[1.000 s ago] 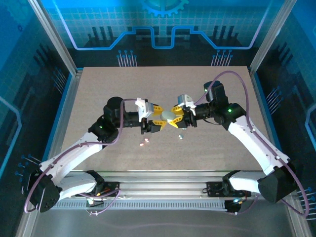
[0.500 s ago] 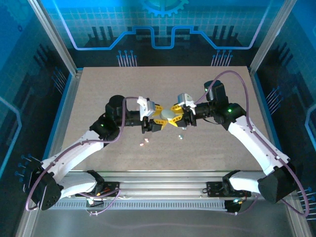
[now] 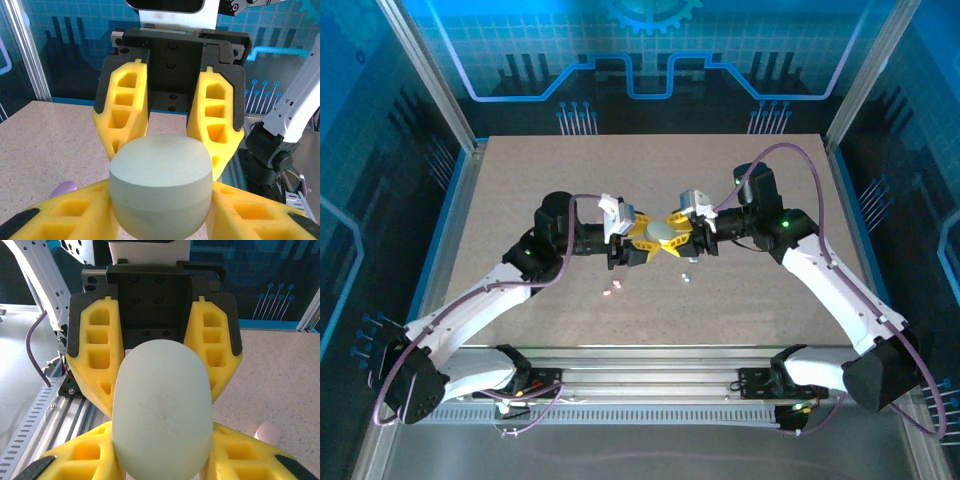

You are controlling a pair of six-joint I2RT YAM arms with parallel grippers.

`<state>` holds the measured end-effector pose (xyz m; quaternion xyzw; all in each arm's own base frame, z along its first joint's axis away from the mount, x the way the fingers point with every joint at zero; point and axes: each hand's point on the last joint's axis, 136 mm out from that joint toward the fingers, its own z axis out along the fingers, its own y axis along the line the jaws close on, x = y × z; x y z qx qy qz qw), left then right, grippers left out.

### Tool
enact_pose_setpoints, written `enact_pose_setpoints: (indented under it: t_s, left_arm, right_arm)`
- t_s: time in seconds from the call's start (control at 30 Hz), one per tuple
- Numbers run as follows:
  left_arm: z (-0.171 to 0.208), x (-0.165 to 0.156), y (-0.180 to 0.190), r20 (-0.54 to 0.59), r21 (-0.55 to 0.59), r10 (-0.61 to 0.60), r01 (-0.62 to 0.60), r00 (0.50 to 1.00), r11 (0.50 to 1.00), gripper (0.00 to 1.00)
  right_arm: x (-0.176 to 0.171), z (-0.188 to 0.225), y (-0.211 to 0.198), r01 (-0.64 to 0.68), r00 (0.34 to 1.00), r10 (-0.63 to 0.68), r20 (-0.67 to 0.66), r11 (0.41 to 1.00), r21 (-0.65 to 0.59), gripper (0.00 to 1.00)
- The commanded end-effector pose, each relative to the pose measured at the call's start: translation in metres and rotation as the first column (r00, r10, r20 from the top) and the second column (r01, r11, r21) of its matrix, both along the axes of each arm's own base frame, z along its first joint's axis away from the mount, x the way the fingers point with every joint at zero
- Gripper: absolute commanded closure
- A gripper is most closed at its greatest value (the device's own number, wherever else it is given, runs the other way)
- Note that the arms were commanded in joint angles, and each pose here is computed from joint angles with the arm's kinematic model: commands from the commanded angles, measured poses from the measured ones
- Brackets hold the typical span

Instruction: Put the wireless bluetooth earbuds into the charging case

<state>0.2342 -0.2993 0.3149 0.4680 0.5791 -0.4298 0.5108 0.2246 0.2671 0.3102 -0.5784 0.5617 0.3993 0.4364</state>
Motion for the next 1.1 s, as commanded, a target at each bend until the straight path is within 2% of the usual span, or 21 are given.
enact_pose_setpoints:
  t_s: [0.0, 0.2, 0.3, 0.83, 0.93, 1.07]
  left_arm:
    - [0.0188, -0.0119, -0.0067, 0.006, -0.034, -0.084, 0.084, 0.996, 0.996, 0.53]
    - [0.0204, -0.0143, -0.0074, -0.002, -0.037, -0.100, 0.100, 0.995, 0.994, 0.53]
    - [0.0193, -0.0145, -0.0079, -0.013, -0.035, -0.106, 0.106, 0.994, 0.994, 0.56]
    - [0.0222, -0.0160, -0.0103, -0.035, -0.056, -0.130, 0.128, 0.991, 0.990, 0.55]
    - [0.0227, -0.0167, -0.0104, -0.034, -0.057, -0.132, 0.130, 0.991, 0.990, 0.55]
    - [0.0223, -0.0163, -0.0107, -0.040, -0.054, -0.134, 0.132, 0.990, 0.990, 0.61]
  right_arm:
    - [0.0005, 0.0006, 0.0044, -0.015, 0.999, 0.015, 0.040, 1.000, -0.007, 0.65]
    - [0.0016, 0.0004, 0.0041, -0.012, 0.999, 0.013, 0.053, 1.000, -0.008, 0.65]
    - [0.0007, 0.0013, 0.0046, -0.017, 0.998, 0.017, 0.060, 1.000, -0.003, 0.65]
    - [0.0060, -0.0019, 0.0039, 0.026, 0.993, -0.025, 0.113, 1.000, -0.012, 0.65]
    - [0.0063, -0.0017, 0.0036, 0.028, 0.993, -0.027, 0.115, 1.000, -0.011, 0.65]
    - [0.0056, -0.0014, 0.0048, 0.024, 0.993, -0.023, 0.113, 1.000, -0.009, 0.64]
